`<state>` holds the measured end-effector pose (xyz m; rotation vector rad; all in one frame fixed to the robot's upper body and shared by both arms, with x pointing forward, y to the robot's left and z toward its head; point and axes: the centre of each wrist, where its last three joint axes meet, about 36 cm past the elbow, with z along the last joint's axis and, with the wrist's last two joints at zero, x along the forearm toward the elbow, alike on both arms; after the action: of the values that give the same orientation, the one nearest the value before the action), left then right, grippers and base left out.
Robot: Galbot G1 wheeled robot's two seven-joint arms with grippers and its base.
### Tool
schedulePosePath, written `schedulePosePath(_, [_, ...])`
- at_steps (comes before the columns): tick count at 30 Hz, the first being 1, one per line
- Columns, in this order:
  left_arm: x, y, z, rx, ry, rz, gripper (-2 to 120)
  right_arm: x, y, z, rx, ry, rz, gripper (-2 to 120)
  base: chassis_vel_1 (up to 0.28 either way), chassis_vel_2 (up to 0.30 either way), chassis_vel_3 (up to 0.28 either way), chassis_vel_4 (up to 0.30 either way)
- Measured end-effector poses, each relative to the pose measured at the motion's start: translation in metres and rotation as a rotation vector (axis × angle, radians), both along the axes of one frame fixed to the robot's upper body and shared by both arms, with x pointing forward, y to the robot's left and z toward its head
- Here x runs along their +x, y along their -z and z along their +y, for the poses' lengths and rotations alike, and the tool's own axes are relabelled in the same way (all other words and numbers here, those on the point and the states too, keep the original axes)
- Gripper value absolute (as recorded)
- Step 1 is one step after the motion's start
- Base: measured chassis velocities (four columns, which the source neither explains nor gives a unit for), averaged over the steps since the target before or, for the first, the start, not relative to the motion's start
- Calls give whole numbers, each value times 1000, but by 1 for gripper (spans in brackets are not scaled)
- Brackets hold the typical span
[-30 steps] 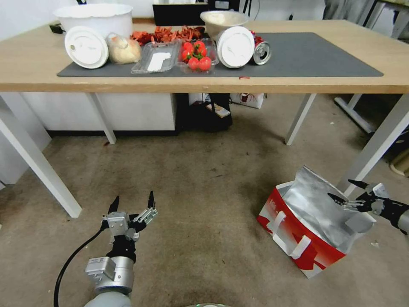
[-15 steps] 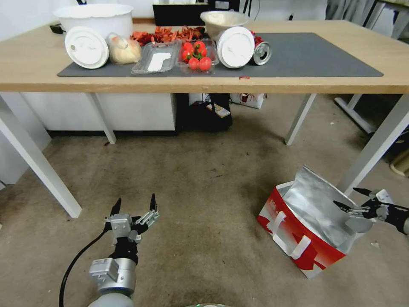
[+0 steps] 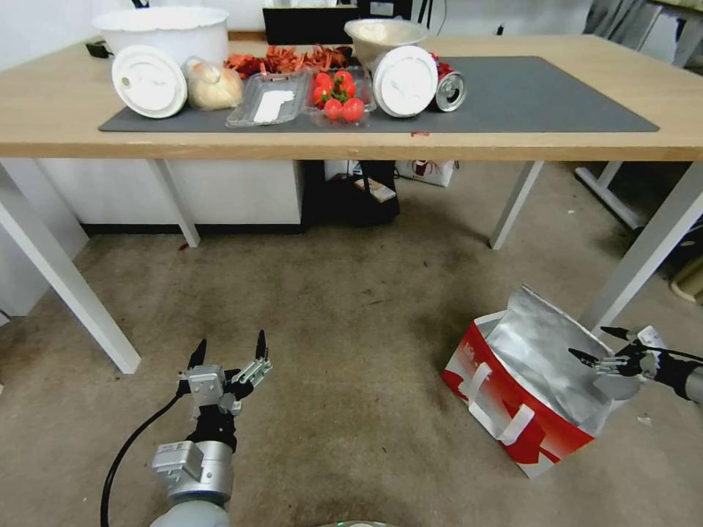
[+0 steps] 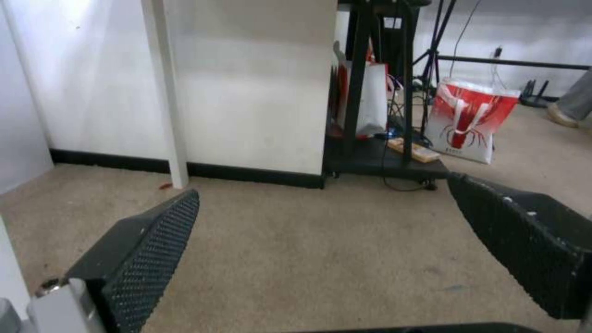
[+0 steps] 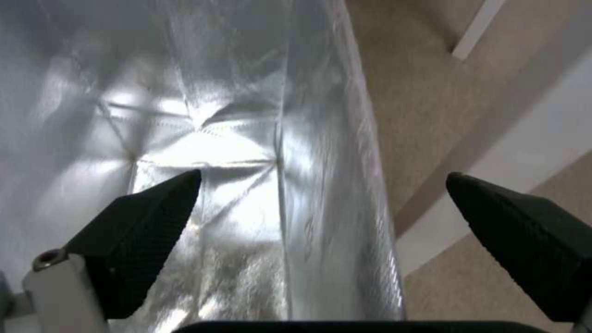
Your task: Pick up the food delivery bag from the floor and place it on the table.
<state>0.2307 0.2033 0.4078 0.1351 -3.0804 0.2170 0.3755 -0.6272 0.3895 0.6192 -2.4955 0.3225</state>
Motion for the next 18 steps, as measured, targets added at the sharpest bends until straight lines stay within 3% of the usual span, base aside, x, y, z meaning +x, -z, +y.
schedulePosePath(18, [-1,1,-2,-11,-17,2,100,17,18,3,40,-12,20,100,0,0,0,0])
